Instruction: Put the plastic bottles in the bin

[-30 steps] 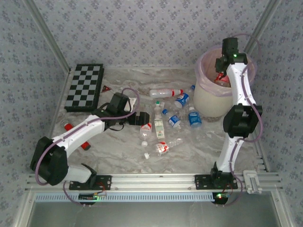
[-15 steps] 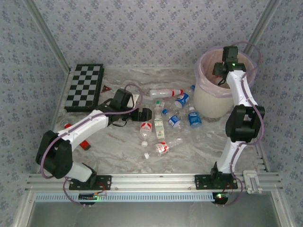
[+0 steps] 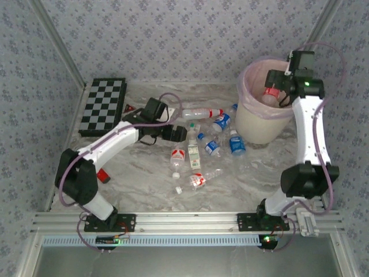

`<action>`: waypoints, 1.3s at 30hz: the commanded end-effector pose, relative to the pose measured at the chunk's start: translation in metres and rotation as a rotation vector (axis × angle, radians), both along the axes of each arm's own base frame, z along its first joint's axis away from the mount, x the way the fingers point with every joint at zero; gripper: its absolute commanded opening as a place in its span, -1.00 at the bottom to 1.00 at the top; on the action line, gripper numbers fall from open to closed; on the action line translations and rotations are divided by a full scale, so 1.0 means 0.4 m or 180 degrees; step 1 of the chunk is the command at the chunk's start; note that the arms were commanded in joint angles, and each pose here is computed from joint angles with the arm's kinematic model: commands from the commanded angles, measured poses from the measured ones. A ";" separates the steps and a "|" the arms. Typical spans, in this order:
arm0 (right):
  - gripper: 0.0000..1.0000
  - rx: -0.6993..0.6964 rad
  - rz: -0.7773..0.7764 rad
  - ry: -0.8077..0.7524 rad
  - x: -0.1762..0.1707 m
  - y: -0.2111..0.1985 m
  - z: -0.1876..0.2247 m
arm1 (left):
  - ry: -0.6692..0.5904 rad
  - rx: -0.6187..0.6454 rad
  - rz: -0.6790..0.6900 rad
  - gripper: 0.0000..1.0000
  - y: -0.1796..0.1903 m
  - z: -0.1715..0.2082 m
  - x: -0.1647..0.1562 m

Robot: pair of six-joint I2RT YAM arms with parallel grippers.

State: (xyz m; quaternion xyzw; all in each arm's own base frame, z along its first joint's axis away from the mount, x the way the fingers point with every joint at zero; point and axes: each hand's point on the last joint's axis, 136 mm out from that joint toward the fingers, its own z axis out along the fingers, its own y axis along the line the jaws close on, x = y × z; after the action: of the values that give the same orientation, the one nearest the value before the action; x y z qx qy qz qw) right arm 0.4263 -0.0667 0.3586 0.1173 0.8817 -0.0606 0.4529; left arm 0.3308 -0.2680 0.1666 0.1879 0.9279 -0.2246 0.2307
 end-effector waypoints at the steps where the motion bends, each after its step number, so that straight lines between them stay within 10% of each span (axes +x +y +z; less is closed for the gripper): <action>1: 0.93 0.0390 0.0228 0.0050 -0.077 0.052 0.000 | -0.0178 0.0501 -0.0516 0.98 0.033 -0.004 0.032; 14: 0.87 0.1106 0.0635 0.0108 -0.290 0.177 -0.005 | -0.0597 0.0983 -0.1379 0.98 -0.069 -0.082 0.304; 32: 0.84 0.1139 0.0612 0.0179 -0.308 0.150 -0.038 | -0.0339 0.0882 -0.1351 0.97 -0.160 -0.230 0.407; 39: 0.84 0.1172 0.0588 0.0202 -0.311 0.148 -0.055 | -0.0264 0.0750 -0.1238 0.65 -0.178 -0.257 0.416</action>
State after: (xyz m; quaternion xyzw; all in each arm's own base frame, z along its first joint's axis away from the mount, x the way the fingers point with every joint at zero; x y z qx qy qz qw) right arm 0.3048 -0.0093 0.3352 0.1165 0.9019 0.1312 0.3948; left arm 0.4980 -0.3310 0.0571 0.4046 0.8840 -0.1316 0.1937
